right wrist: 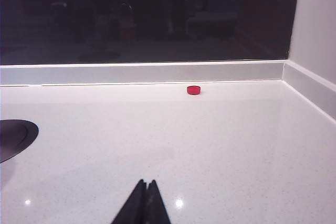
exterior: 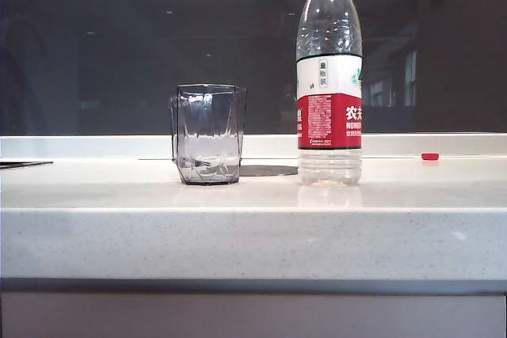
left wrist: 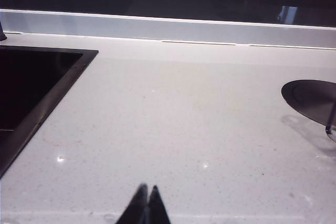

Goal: Pick up the mineral water bottle on the table and pour water into the mug until it's half full.

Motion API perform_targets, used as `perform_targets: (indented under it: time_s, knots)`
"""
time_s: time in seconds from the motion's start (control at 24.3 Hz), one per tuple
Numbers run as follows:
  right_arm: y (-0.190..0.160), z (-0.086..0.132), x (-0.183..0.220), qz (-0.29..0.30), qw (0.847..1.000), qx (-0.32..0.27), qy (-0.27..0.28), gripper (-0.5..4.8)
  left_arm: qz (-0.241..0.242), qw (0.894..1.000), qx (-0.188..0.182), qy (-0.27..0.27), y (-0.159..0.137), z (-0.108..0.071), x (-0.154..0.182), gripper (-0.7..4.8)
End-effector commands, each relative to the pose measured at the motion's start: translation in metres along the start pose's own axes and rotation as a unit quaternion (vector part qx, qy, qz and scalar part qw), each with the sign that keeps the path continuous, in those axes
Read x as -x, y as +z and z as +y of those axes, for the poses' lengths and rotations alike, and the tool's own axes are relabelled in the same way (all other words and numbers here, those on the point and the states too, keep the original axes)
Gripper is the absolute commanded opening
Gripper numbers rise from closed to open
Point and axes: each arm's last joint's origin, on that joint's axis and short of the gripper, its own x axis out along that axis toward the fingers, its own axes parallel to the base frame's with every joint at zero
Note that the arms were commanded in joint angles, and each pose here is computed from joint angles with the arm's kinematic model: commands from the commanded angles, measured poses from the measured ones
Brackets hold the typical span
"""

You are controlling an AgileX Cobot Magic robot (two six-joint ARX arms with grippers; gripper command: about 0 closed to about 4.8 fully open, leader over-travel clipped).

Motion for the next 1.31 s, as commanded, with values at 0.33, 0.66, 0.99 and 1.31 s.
perform_targets:
  time_s: [0.33,0.66,0.99,1.31]
  knots:
    - [0.001,0.0,0.0,-0.008,1.0,0.001,0.0,-0.08,-0.004,1.0,-0.001,-0.001,0.001,0.0,0.0,-0.04]
    - [0.001,0.003,0.0,-0.004,0.994,-0.103,0.047,-0.08,-0.003,1.0,-0.001,-0.026,0.001,-0.005,0.0,-0.04]
    - [0.003,0.017,0.005,0.09,0.895,-0.347,0.265,-0.02,0.003,0.982,-0.003,-0.188,0.0,-0.035,0.008,-0.04]
    - [0.048,0.034,0.013,0.078,0.908,-0.267,0.313,-0.05,0.006,0.965,-0.004,-0.263,-0.001,-0.049,0.014,-0.04]
